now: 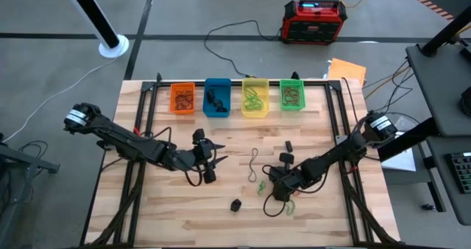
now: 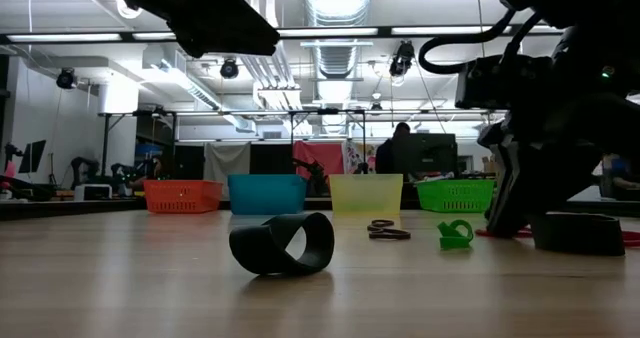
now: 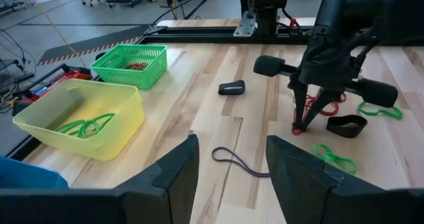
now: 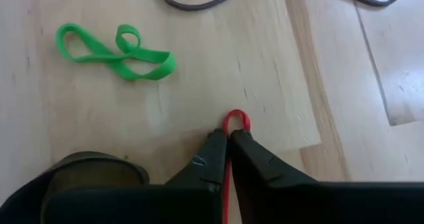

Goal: Sort rubber bands into baskets
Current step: Put the red rubber band into the green bin

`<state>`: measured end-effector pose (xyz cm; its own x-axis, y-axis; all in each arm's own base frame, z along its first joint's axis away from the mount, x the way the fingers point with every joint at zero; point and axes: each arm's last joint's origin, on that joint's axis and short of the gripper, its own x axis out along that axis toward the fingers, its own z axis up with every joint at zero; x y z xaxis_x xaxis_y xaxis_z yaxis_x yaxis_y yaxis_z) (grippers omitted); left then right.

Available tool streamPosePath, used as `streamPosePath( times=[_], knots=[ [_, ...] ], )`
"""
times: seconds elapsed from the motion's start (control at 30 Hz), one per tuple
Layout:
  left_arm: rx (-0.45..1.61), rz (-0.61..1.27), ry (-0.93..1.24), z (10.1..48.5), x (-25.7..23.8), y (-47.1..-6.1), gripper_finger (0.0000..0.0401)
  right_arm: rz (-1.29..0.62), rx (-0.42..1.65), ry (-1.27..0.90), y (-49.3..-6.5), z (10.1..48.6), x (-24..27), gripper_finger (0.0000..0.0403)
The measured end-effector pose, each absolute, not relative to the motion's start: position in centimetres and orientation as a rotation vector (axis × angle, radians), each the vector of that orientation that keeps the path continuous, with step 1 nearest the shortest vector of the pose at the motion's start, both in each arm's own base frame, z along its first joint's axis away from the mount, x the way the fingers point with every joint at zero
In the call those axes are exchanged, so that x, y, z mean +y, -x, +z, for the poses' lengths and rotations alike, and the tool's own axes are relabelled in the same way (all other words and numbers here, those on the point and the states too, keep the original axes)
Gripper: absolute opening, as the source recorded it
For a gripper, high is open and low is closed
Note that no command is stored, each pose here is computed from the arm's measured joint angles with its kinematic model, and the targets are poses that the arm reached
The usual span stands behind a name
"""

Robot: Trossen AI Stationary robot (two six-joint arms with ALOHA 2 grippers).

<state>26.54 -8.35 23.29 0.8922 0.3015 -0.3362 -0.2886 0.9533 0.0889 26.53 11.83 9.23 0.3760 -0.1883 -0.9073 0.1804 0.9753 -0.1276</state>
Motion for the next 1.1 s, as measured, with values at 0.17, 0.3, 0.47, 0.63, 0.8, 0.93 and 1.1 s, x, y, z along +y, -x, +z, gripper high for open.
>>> streamPosePath(
  times=[0.17, 0.3, 0.47, 0.63, 0.8, 0.93, 1.1],
  knots=[
    [0.356, 0.301, -0.047, 22.6, -8.7, -27.0, 0.0160, -0.218, 1.070, 0.022, -26.8, 11.1, 11.8, 0.0009],
    [0.348, 0.297, -0.051, 22.3, -8.8, -27.4, 0.0160, -0.239, 0.966, 0.057, -26.8, 13.0, 11.5, 0.0009],
    [0.318, 0.282, -0.061, 22.3, -9.2, -27.8, 0.0160, -0.229, 0.800, 0.071, -27.0, 15.8, 11.3, 0.0009],
    [0.304, 0.262, -0.068, 22.4, -9.5, -27.8, 0.0160, -0.214, 0.630, 0.100, -27.7, 18.1, 10.9, 0.0008],
    [0.302, 0.253, -0.068, 22.4, -9.8, -27.7, 0.0160, -0.180, 0.513, 0.163, -28.6, 19.4, 10.5, 0.0008],
    [0.297, 0.245, -0.066, 22.5, -10.0, -27.6, 0.0160, -0.168, 0.398, 0.193, -29.1, 20.9, 10.3, 0.0008],
    [0.258, 0.235, -0.045, 22.9, -10.3, -27.6, 0.0160, -0.124, 0.254, 0.227, -29.7, 22.7, 9.9, 0.0008]
  ],
)
